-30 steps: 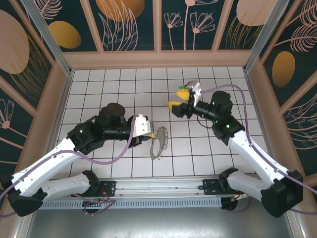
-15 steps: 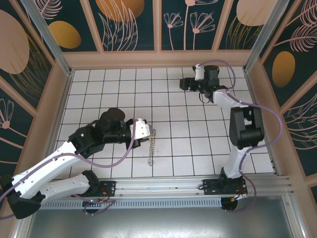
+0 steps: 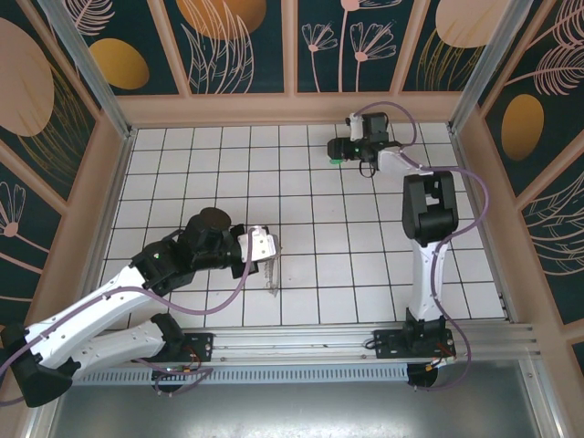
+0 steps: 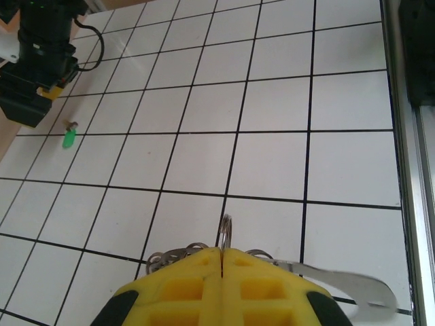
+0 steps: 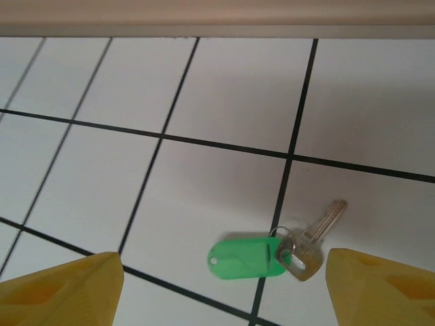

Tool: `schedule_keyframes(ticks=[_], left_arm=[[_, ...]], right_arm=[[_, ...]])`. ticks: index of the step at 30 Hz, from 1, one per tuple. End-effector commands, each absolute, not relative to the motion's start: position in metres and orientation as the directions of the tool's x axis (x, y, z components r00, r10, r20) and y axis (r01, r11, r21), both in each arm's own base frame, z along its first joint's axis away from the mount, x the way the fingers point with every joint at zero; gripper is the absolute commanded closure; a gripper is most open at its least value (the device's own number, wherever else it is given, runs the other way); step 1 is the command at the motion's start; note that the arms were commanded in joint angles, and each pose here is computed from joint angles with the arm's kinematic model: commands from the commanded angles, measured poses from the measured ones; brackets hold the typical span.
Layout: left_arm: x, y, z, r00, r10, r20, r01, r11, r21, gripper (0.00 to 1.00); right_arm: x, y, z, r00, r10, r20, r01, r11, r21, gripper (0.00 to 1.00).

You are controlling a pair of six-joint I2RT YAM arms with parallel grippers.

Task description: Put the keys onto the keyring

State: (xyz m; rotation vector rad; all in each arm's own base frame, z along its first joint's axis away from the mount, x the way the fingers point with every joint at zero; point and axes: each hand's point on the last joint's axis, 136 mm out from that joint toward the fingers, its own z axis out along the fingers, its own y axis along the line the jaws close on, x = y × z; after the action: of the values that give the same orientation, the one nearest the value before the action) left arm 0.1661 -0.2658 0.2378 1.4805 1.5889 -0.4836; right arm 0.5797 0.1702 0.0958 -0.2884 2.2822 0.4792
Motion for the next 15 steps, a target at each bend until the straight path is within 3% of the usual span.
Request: schedule_keyframes(ticks=[1,10,15], left_arm=[[0.167,-0.275,0.254,0.12,0.508,-0.853,0.935,0.232,0.27,1.0],[0.164,-0.27,0.254,0.103,0.496,-0.862,0.935,0.248,0.254,1.0],[0.165,-0.271,0.252,0.099,0.497,-0.862,0.935,0.251,0.252,1.0]], right_arm=[[0.587,0.163,0.075,-0.71,-0.099,-0.697,-0.327,0.923,0.202,0.24],[0.594,0.155,0.038,-0.756,-0.158,-0.636,-0.306,0.943,0.13,0.29],[0.599,0.164,0.03,-0.762,-0.208,-0.614,-0.335,0.937,0.098,0.41]])
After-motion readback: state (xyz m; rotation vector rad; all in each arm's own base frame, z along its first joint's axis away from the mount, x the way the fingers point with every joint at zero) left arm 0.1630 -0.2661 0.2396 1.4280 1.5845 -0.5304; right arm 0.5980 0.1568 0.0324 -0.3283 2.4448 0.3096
